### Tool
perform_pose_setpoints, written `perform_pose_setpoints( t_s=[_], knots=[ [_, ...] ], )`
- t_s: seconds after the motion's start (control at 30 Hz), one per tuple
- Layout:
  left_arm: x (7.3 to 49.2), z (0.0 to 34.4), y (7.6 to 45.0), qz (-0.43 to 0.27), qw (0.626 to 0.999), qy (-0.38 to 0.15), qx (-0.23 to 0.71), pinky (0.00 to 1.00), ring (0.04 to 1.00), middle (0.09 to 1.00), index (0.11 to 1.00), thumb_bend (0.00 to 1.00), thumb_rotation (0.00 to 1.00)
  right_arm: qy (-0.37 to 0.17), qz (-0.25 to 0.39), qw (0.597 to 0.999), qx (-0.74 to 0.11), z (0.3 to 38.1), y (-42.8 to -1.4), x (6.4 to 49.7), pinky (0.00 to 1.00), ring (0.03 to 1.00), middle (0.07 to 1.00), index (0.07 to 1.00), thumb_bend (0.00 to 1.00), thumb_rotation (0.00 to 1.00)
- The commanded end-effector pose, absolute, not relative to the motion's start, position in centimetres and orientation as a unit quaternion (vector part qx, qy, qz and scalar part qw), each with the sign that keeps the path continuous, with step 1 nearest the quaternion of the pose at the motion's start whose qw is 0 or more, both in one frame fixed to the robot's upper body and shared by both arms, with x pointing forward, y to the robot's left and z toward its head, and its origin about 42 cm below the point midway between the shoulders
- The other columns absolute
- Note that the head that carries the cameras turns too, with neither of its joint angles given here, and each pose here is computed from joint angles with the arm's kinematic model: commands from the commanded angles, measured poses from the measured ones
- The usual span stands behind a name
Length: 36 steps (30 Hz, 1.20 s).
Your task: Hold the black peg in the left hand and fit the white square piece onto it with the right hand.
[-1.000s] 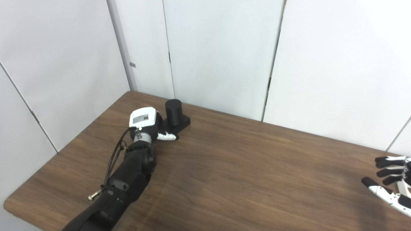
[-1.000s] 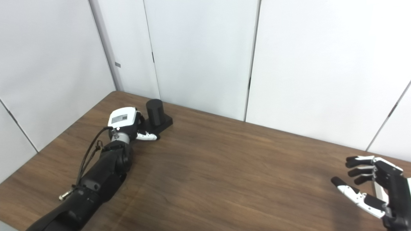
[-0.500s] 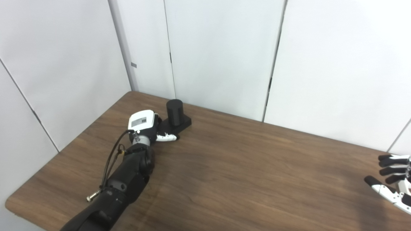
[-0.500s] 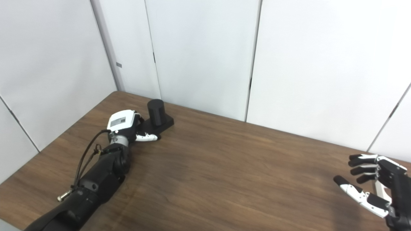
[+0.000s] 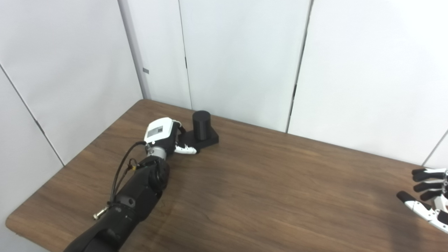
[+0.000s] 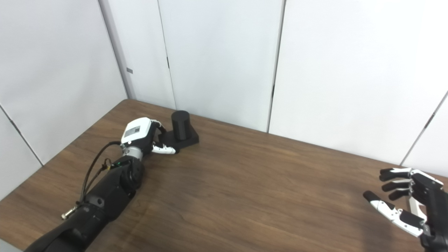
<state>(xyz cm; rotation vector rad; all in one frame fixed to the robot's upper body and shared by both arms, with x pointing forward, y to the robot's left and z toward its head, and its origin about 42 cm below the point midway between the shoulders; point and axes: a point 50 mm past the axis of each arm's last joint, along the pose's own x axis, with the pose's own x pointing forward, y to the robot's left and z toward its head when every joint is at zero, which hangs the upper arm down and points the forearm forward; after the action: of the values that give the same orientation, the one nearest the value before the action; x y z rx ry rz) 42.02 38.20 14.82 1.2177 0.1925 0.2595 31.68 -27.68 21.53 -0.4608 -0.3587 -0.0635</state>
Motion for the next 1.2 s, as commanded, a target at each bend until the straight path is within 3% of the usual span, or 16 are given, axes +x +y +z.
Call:
perform_pose_setpoints(
  t_s=[0.0,0.1,0.3,0.53,0.7,1.03,1.17],
  knots=[
    [42.1,14.9,37.7,0.089,0.812,0.061,0.573,0.71,0.859,0.842,0.483,0.52,0.06,-0.22,-0.035,0.947,-0.232,23.9,-27.6,32.0,0.39,0.509,0.627,0.49,0.5,0.11],
    [41.9,15.0,37.3,0.036,0.82,0.06,0.568,0.65,0.833,0.827,0.484,0.52,0.05,-0.221,-0.033,0.946,-0.235,24.0,-27.6,32.0,0.39,0.513,0.631,0.49,0.49,0.11],
    [41.5,14.9,35.4,-0.036,0.81,0.037,0.584,0.62,0.797,0.808,0.484,0.52,0.06,-0.226,-0.035,0.945,-0.236,24.1,-27.6,32.1,0.39,0.512,0.631,0.49,0.49,0.11],
    [41.4,14.4,33.0,-0.183,0.81,-0.017,0.557,0.71,0.832,0.802,0.487,0.52,0.07,-0.225,-0.035,0.944,-0.24,24.0,-27.6,32.3,0.4,0.52,0.639,0.491,0.5,0.11],
    [41.4,13.9,31.1,-0.236,0.8,-0.034,0.55,0.75,0.833,0.809,0.488,0.52,0.07,-0.227,-0.035,0.944,-0.238,23.8,-27.4,32.3,0.41,0.525,0.644,0.491,0.5,0.11],
    [40.7,13.3,25.8,-0.331,0.732,-0.101,0.586,0.68,0.813,0.813,0.486,0.52,0.07,-0.254,-0.031,0.934,-0.249,21.9,-28.4,33.3,0.43,0.531,0.639,0.493,0.5,0.12],
    [40.0,12.8,23.6,-0.36,0.712,-0.119,0.591,0.72,0.818,0.809,0.487,0.52,0.07,-0.252,-0.034,0.935,-0.246,21.3,-28.3,33.4,0.43,0.534,0.645,0.494,0.5,0.12]
  ],
)
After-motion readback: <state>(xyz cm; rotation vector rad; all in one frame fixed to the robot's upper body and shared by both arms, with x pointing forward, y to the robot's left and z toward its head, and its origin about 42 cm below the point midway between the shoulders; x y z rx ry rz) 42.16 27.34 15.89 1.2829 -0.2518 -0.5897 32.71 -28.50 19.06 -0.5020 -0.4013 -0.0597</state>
